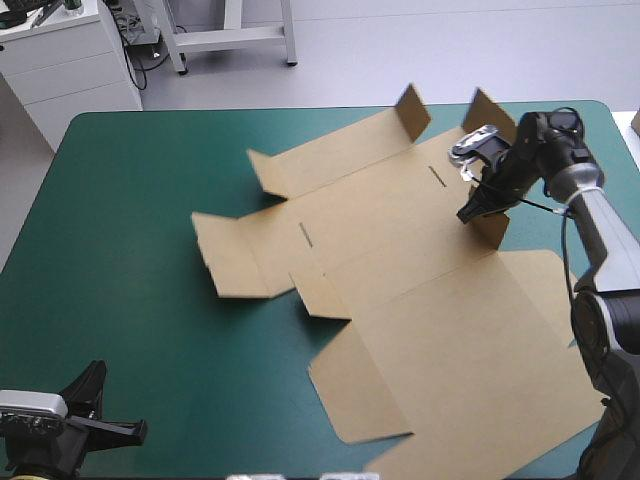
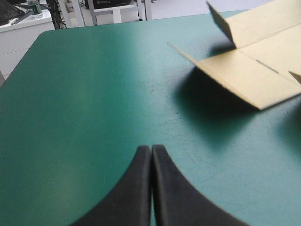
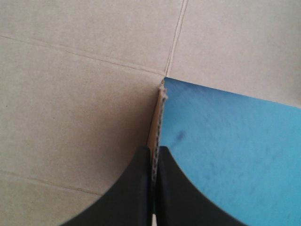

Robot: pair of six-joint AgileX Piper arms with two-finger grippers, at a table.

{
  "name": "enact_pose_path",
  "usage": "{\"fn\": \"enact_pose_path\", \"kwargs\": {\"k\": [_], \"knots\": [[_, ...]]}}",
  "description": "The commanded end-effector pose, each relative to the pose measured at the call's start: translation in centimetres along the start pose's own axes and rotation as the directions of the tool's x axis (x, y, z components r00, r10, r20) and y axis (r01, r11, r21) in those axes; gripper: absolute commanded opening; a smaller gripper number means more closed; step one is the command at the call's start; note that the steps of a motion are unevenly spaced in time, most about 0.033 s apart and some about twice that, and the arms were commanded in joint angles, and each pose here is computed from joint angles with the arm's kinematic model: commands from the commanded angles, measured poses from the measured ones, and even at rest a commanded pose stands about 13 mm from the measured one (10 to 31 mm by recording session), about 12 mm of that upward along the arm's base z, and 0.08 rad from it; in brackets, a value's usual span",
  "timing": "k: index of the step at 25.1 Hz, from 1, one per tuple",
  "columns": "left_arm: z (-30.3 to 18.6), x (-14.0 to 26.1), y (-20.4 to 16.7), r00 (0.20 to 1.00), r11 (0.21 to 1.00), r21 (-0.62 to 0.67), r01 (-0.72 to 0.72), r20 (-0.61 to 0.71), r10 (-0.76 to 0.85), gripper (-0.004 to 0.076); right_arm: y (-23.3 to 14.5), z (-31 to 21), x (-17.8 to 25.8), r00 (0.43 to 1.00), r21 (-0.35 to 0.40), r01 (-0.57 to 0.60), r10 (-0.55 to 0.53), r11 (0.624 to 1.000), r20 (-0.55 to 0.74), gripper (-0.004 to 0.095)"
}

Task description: Fold the box

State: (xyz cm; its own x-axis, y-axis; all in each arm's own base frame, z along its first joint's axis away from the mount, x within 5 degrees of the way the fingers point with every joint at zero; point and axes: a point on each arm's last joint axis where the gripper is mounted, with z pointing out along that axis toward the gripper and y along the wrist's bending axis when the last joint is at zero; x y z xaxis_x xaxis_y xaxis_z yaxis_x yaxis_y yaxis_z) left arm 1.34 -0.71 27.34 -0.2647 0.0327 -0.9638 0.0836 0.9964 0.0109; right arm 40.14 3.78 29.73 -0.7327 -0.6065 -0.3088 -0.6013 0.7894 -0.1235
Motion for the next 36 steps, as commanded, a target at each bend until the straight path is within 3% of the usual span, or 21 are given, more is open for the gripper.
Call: {"fn": "enact_pose_path", "kwargs": {"k": [1,5,8,12,16,18,22,25,28,31,36], "knots": [[-0.7,-1.2,0.0,0.994,1.0,0.005,0.007,0.111,-0.007,-0.0032,2.5,-2.4,-3.9,0.963,0.113,0.256,-0.264,0.96,0.062,-0.0023],[-0.7,-1.2,0.0,0.994,1.0,0.005,0.007,0.111,-0.007,-0.0032,4.6,-1.9,-6.5,0.909,0.129,0.39,-0.403,0.912,0.109,-0.0023],[-0.7,-1.2,0.0,0.994,1.0,0.007,0.005,0.111,-0.006,-0.0032,6.5,-1.6,-7.9,0.841,0.154,0.505,-0.524,0.849,0.132,-0.0023],[-0.7,-1.2,0.0,0.994,1.0,0.007,0.005,0.111,-0.006,-0.0032,9.6,-1.5,-9.7,0.699,0.217,0.661,-0.695,0.718,0.169,-0.0023],[-0.7,-1.2,0.0,0.994,1.0,0.007,0.008,0.111,-0.008,-0.0032,12.4,-1.6,-11.3,0.583,0.295,0.728,-0.785,0.619,0.21,-0.0023],[-0.7,-1.2,0.0,0.994,1.0,0.007,0.008,0.111,-0.008,-0.0032,13.8,-1.0,-12.1,0.554,0.315,0.732,-0.797,0.604,0.24,-0.0024],[-0.7,-1.2,0.0,0.994,1.0,0.007,0.008,0.111,-0.008,-0.0032,15.6,0.3,-12.6,0.496,0.29,0.777,-0.827,0.559,0.265,-0.0023],[-0.7,-1.2,0.0,0.994,1.0,0.007,0.008,0.111,-0.008,-0.0032,17.1,1.3,-13.0,0.425,0.285,0.82,-0.861,0.497,0.28,-0.0023],[-0.7,-1.2,0.0,0.994,1.0,0.007,0.008,0.111,-0.008,-0.0032,17.6,1.5,-13.3,0.435,0.288,0.801,-0.84,0.525,0.324,0.0],[-0.7,-1.2,0.0,0.994,1.0,0.007,0.008,0.111,-0.008,-0.0032,17.6,1.4,-13.3,0.478,0.269,0.775,-0.809,0.572,0.342,0.0184],[-0.7,-1.2,0.0,0.994,1.0,0.007,0.008,0.111,-0.008,-0.0032,17.5,1.3,-13.4,0.511,0.267,0.746,-0.782,0.61,0.357,0.0581]]}}
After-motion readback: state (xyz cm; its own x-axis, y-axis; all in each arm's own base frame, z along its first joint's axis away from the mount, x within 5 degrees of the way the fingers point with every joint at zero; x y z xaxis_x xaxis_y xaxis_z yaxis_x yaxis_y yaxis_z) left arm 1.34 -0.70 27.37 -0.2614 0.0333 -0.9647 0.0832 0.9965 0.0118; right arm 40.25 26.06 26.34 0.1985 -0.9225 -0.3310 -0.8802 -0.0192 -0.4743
